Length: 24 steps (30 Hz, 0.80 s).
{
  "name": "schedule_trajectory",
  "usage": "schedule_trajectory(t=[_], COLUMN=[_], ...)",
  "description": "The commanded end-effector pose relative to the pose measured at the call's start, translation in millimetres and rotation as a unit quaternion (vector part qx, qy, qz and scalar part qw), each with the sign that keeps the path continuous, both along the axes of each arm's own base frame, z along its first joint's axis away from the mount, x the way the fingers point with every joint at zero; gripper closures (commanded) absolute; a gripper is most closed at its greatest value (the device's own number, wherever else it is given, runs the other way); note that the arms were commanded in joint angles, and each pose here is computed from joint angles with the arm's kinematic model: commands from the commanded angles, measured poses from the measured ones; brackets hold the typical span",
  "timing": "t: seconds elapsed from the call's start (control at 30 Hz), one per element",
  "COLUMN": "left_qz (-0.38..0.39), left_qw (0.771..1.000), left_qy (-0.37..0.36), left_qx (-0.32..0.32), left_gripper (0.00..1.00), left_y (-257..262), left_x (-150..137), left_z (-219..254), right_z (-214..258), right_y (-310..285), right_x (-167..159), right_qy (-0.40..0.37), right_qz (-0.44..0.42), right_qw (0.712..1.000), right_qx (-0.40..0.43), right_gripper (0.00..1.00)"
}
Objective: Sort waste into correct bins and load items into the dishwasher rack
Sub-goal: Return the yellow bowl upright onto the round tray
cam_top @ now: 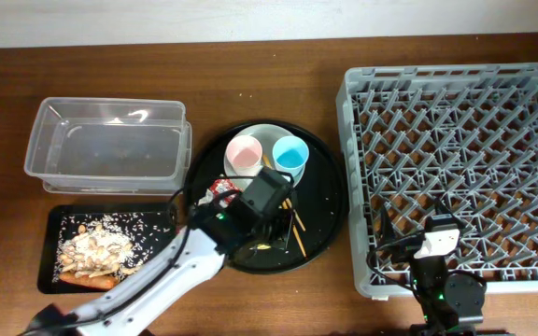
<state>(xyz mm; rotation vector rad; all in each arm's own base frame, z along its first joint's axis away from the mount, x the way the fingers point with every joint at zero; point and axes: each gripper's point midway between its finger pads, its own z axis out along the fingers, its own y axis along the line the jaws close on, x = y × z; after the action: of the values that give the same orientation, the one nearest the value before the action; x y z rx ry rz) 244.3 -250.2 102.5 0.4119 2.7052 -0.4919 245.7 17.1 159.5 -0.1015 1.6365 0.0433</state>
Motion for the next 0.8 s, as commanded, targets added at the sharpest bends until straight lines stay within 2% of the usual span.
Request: schedule_trajectory(t=[0.0, 0.27, 0.37, 0.4, 0.43, 0.47, 0.6, 0.67, 0.73, 0.77], left_qz=[-0.007, -0.036, -0.031, -0.031, -0.031, -0.029, -0.019, 0.027, 0.063, 0.091], left_qw=[1.0, 0.999, 0.999, 0.999, 0.999, 0.999, 0.999, 0.995, 0.99, 0.987], left_qy=[0.008, 0.012, 0.006, 0.007, 0.008, 0.007, -0.007, -0.038, -0.04, -0.028], left_qx=[-0.005, 0.01, 0.024, 0.026, 0.028, 0.029, 0.039, 0.091, 0.119, 0.129], left_gripper=[1.0, 1.0, 0.99, 0.9, 0.72, 0.67, 0.59, 0.58, 0.58, 0.55], left_y=[-9.8, -19.0, -14.7, -13.8, -13.0, -12.2, -7.6, 21.5, 46.4, 66.0], left_x=[-1.4, -20.1, -19.2, -19.9, -20.4, -19.4, -13.3, 5.7, 18.7, 26.1], left_z=[-2.8, -7.2, -9.1, -9.6, -10.1, -9.9, -0.9, 19.3, 30.7, 30.8], right_z=[-2.5, -2.4, -2.4, -2.4, -2.5, -2.4, -2.4, -2.4, -2.4, -2.5], right_y=[-0.3, -0.3, -0.3, -0.3, -0.3, -0.3, -0.3, -0.3, -0.3, -0.3], right_x=[-0.1, -0.1, -0.1, -0.1, -0.1, -0.1, -0.1, -0.1, -0.1, -0.1], right_qy=[0.002, 0.002, 0.002, 0.002, 0.002, 0.002, 0.002, 0.002, 0.002, 0.002], right_qz=[0.0, 0.0, 0.0, 0.0, 0.0, 0.0, 0.0, 0.0, 0.0, 0.0], right_qw=[1.0, 1.0, 1.0, 1.0, 1.0, 1.0, 1.0, 1.0, 1.0, 1.0], right_qx=[-0.003, -0.003, -0.003, -0.003, -0.003, -0.003, -0.003, -0.003, -0.003, -0.003], right_gripper=[0.02, 0.02, 0.02, 0.02, 0.02, 0.02, 0.02, 0.02, 0.02, 0.02])
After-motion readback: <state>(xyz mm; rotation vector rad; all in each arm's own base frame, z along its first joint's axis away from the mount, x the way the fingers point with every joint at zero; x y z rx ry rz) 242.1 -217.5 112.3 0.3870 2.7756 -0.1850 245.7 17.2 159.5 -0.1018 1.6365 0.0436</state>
